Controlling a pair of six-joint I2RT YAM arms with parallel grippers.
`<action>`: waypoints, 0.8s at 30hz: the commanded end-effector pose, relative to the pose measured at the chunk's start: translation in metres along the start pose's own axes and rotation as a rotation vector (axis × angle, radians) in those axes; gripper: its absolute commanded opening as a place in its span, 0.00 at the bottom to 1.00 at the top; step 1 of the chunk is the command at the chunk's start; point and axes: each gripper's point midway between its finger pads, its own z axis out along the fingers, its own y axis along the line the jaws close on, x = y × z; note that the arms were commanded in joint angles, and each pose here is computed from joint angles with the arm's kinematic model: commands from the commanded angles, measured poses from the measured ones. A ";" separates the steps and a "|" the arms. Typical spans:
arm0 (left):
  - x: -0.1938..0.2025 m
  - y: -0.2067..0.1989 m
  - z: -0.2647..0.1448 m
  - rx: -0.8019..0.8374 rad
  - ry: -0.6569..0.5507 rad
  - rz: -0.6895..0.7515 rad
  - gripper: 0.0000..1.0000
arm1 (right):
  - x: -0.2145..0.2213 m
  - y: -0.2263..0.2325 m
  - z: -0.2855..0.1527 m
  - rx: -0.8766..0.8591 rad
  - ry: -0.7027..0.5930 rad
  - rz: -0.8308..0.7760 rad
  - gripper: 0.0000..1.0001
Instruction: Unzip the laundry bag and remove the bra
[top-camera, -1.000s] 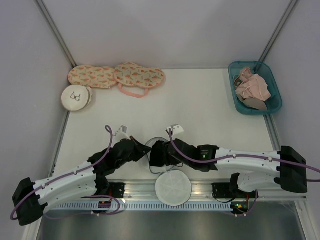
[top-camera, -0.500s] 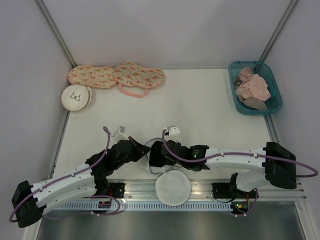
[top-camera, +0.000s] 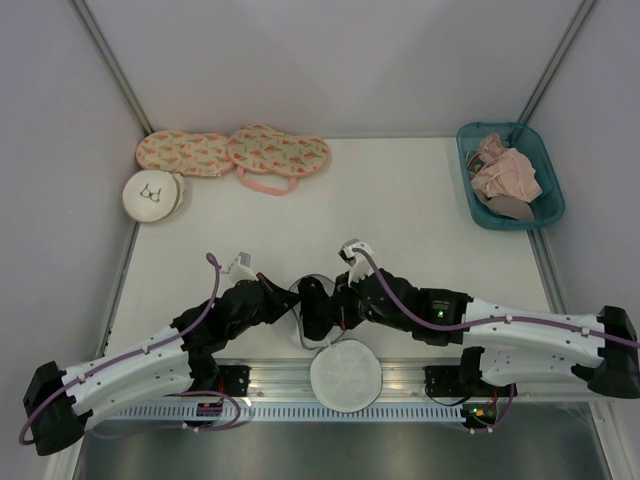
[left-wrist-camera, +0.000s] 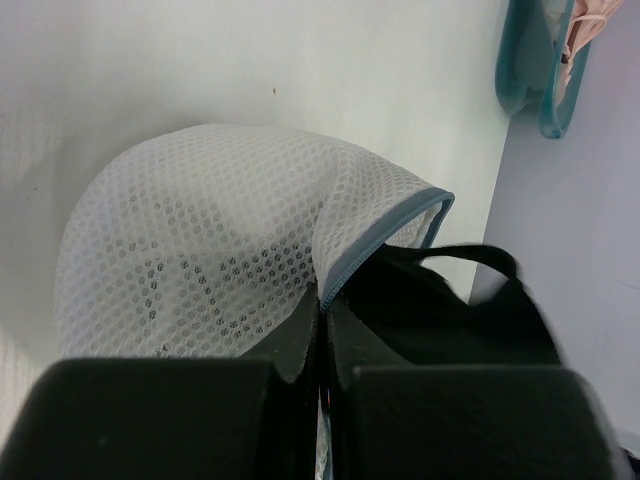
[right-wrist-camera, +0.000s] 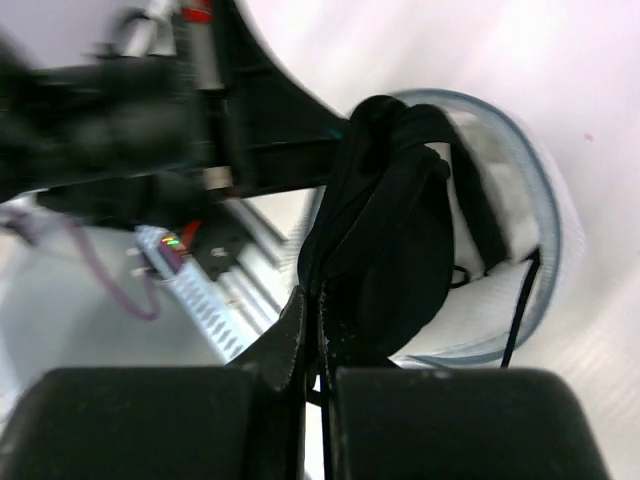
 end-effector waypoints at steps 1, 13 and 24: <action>-0.006 -0.004 0.002 0.007 -0.030 -0.028 0.02 | -0.019 0.036 -0.030 -0.193 -0.051 -0.025 0.01; -0.002 -0.012 0.004 0.044 -0.010 0.027 0.02 | -0.125 -0.068 -0.125 0.374 -0.546 0.022 0.00; 0.001 -0.026 -0.002 0.112 0.021 0.078 0.02 | -0.224 -0.118 -0.221 0.808 -0.863 0.018 0.01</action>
